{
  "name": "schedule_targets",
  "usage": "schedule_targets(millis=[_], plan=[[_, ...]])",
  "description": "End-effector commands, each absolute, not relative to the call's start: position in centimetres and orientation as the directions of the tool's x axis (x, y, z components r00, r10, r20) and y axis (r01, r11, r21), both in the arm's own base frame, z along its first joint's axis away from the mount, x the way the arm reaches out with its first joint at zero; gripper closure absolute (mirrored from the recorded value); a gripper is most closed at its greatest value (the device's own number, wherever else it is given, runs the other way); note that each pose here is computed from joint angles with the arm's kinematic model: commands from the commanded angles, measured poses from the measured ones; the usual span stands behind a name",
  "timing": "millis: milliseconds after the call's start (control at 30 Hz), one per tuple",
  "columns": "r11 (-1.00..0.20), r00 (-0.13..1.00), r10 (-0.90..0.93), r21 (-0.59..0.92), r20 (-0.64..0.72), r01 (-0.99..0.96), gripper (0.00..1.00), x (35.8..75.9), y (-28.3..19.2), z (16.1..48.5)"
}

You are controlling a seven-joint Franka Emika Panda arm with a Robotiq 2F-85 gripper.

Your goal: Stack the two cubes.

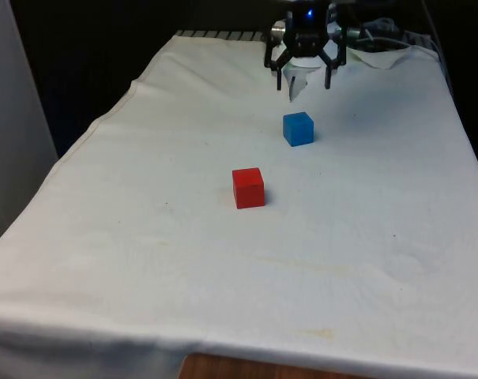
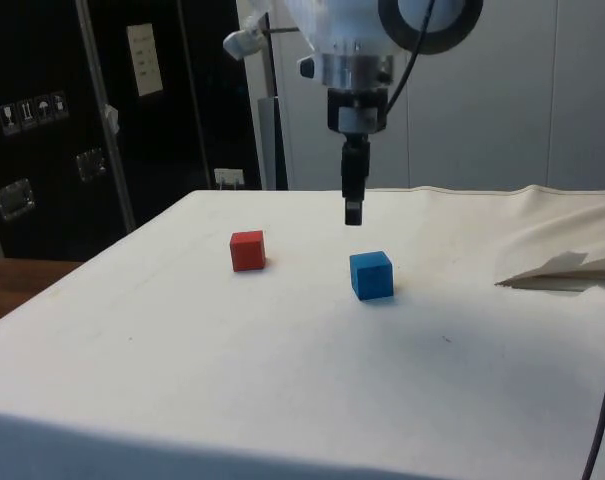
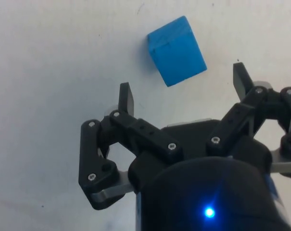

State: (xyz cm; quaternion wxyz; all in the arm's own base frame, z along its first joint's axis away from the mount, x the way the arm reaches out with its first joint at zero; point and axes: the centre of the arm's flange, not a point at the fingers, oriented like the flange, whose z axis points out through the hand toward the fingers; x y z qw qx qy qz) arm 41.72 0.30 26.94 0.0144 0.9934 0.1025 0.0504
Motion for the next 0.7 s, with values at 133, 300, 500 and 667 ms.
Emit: schedule_targets(millis=[133, 300, 500, 667], plan=[[-0.971, 0.964, 0.239, 0.045, 0.117, 0.235, 0.0, 41.4, 0.2, 25.5], [-0.964, 0.957, 0.264, 0.05, 0.123, 0.259, 0.0, 41.1, 0.1, 24.4], [-0.956, 0.947, 0.294, 0.056, 0.128, 0.289, 0.0, 40.9, 0.1, 23.2], [-0.947, 0.939, 0.32, 0.06, 0.129, 0.314, 0.0, 40.6, 0.1, 22.1]])
